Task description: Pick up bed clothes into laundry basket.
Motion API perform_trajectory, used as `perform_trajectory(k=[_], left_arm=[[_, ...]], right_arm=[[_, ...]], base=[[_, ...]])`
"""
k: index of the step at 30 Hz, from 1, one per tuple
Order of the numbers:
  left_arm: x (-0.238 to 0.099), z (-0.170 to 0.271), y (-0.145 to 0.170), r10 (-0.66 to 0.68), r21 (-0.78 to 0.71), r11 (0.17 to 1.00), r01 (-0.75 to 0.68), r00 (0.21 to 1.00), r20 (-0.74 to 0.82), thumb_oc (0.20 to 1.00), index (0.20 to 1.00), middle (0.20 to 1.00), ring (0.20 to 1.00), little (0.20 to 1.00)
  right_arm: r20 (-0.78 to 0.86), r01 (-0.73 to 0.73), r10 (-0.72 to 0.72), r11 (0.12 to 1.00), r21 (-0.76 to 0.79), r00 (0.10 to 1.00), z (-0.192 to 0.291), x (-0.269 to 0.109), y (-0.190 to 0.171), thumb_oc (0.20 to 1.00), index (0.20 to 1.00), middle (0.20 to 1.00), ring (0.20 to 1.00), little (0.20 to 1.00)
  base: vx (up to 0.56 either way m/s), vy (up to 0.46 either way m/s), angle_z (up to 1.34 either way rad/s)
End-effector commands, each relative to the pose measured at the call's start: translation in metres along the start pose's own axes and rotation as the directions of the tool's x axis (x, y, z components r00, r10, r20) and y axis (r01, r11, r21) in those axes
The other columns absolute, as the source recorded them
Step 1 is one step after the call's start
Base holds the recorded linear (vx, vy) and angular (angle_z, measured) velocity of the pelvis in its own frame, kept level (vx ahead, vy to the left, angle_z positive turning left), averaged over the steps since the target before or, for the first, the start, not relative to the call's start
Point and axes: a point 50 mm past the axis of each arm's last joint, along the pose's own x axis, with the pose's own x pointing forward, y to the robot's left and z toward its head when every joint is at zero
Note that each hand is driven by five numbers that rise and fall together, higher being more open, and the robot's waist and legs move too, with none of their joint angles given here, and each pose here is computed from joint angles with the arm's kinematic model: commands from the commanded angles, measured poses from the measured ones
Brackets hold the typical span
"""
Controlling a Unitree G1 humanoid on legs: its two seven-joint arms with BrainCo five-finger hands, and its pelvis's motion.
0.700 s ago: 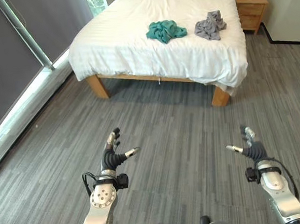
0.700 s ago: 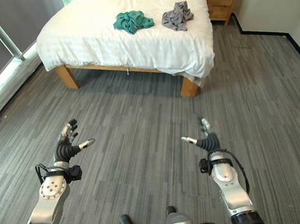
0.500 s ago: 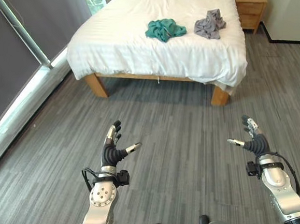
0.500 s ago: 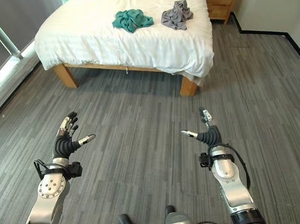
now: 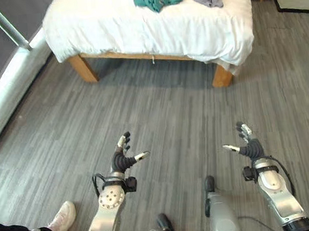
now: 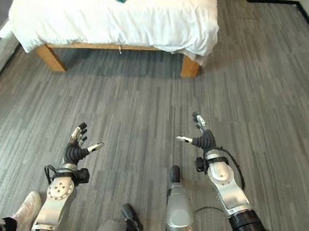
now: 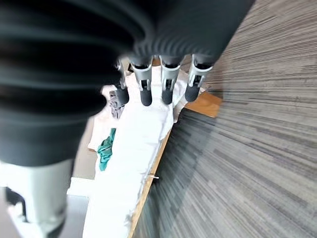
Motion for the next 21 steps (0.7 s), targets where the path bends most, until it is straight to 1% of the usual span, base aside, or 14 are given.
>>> perform_trajectory(k=[1,3,7,15,17,21], left_arm=[[0.008,0.033,0.004,-0.021,0.007,1.0,0.02,0.984,0.175,1.0,1.0,1.0,1.0,1.0],[0.009,0.037,0.004,-0.001,-0.032,0.999,0.007,0.982,0.189,1.0,1.0,1.0,1.0,1.0],[0.008,0.035,0.006,0.036,-0.057,0.998,-0.026,0.983,0.179,1.0,1.0,1.0,1.0,1.0],[0.0,0.028,0.012,0.058,-0.05,0.997,-0.051,0.987,0.148,1.0,1.0,1.0,1.0,1.0],[-0.007,0.021,0.014,0.046,-0.024,0.999,-0.044,0.992,0.118,1.0,1.0,1.0,1.0,1.0],[-0.005,0.021,0.017,0.038,0.012,0.999,-0.04,0.993,0.115,1.0,1.0,1.0,1.0,1.0]], right_arm=[[0.158,0.019,-0.02,1.0,0.005,0.987,0.03,0.01,-0.008,1.0,1.0,1.0,1.0,1.0],[0.171,0.016,-0.016,1.0,-0.002,0.985,0.034,0.013,-0.011,1.0,1.0,1.0,1.0,1.0],[0.145,0.01,-0.007,1.0,-0.023,0.989,0.028,0.012,-0.01,1.0,1.0,1.0,1.0,1.0],[0.1,-0.023,0.027,0.999,-0.047,0.995,0.017,0.009,-0.004,1.0,1.0,1.0,1.0,1.0],[0.092,-0.066,0.072,0.996,-0.064,0.993,0.015,0.004,0.004,1.0,1.0,1.0,1.0,1.0],[0.091,-0.093,0.098,0.994,-0.056,0.991,0.014,0.003,0.014,1.0,1.0,1.0,1.0,1.0]], base=[[0.38,-0.293,-0.12],[0.45,-0.338,-0.45],[0.28,-0.027,-0.84],[0.48,0.194,-0.41],[0.57,0.225,-0.59],[0.36,0.16,-0.57]])
